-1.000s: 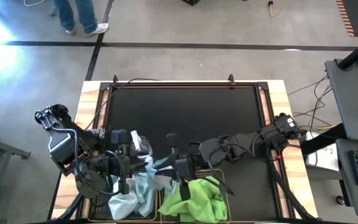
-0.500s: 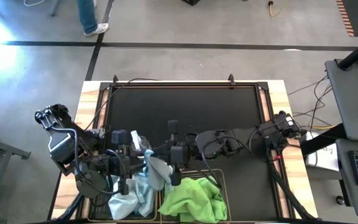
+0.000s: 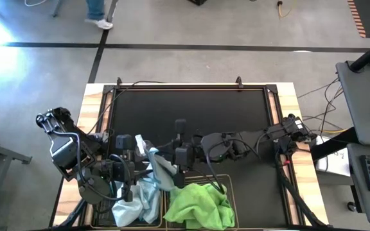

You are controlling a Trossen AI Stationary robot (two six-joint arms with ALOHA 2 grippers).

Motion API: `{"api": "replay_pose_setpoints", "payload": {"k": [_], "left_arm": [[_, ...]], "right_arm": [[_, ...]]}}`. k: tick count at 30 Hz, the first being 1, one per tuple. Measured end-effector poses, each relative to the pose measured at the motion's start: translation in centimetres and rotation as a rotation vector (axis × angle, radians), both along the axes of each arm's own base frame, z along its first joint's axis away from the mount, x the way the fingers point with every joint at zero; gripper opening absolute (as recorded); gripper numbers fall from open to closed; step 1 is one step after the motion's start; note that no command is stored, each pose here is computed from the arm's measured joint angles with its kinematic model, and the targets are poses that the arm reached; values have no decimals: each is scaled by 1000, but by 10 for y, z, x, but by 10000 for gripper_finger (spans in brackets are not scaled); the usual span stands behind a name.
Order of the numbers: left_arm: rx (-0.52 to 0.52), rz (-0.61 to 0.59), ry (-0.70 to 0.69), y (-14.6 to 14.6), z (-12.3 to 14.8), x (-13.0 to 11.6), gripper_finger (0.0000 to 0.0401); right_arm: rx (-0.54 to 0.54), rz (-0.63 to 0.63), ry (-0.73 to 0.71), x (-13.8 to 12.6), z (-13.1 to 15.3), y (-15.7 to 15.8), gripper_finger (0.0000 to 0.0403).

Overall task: Sort microfiber towel by color & place in baskets
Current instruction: Put the white microfiber cloth into the left wire basket

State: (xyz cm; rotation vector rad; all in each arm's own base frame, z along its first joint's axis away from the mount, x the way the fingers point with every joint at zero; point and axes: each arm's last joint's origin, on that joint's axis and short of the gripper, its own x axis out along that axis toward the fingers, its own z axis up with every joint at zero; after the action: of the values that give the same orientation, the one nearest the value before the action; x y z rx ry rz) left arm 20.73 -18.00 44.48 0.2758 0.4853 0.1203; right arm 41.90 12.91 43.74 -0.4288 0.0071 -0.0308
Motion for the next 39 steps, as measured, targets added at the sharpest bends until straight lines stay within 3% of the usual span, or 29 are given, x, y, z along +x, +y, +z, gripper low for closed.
{"api": "replay_pose_setpoints", "payload": {"k": [4,18,22,31,39], "left_arm": [[0,0,0,0,0,0,111],[0,0,0,0,0,0,111],[2,1,2,0,0,0,111],[7,29,46,4,-5,-4,111],[2,28,36,3,-4,-3,111]], "right_arm": [[-30,-74,8,0,-1,-2,9],[-38,-67,30,0,-3,-3,9],[-52,-61,93,-4,-6,-2,9],[67,-27,114,-31,13,2,9],[175,149,125,-36,16,11,9]]}}
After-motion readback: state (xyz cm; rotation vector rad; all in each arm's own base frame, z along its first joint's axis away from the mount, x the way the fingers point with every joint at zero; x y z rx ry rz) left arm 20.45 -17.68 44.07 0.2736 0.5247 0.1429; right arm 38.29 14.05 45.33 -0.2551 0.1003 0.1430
